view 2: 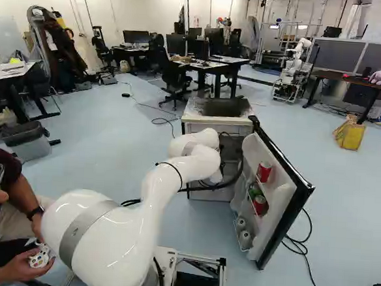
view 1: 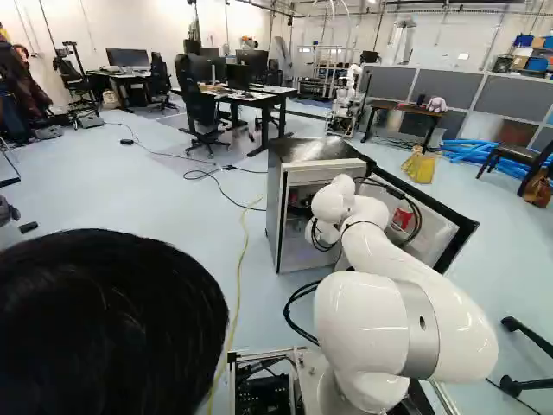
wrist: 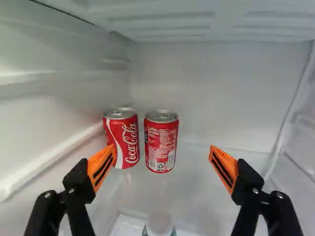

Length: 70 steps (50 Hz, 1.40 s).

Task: Grab a drink from the fridge

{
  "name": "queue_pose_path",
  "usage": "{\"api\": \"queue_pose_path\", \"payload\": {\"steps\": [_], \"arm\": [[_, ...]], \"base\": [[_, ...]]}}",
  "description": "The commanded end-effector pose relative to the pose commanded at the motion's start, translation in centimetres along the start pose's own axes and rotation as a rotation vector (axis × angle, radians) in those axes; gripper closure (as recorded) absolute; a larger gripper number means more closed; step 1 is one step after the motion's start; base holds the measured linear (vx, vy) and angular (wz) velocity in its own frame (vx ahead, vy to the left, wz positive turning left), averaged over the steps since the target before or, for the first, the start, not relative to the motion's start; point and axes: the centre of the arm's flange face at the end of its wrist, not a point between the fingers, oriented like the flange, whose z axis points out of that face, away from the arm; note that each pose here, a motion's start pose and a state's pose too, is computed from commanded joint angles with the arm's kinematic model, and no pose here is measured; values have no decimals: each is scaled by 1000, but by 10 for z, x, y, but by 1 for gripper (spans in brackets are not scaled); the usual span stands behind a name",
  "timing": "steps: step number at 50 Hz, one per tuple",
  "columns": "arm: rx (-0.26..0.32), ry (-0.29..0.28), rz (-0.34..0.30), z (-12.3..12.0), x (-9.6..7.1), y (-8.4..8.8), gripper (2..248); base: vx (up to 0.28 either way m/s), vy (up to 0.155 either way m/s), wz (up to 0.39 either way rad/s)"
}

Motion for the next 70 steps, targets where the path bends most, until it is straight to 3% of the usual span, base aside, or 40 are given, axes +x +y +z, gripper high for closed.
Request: {"api": "queue_pose_path", "payload": {"steps": [28,29,38,39,43,44,49,50,70], "arm": [[0,7,-12,5,-4,0,9],[0,7,-12,5,-4,0,22],[0,7,-12,5,-4,0,34],[0,7,-12,5,-4,0,46],[0,7,-12,5,-4,0,46],[0,7,-12,5,-4,0,58],[0,7,-12,5,-4,0,58],[0,7,-12,5,-4,0,70],[0,7,-12,5,-4,0,75]], "base": [[0,0,0],[0,0,0],[0,0,0],[0,0,0],[0,0,0],[0,0,0],[0,0,0],[0,0,0],[0,0,0]]}}
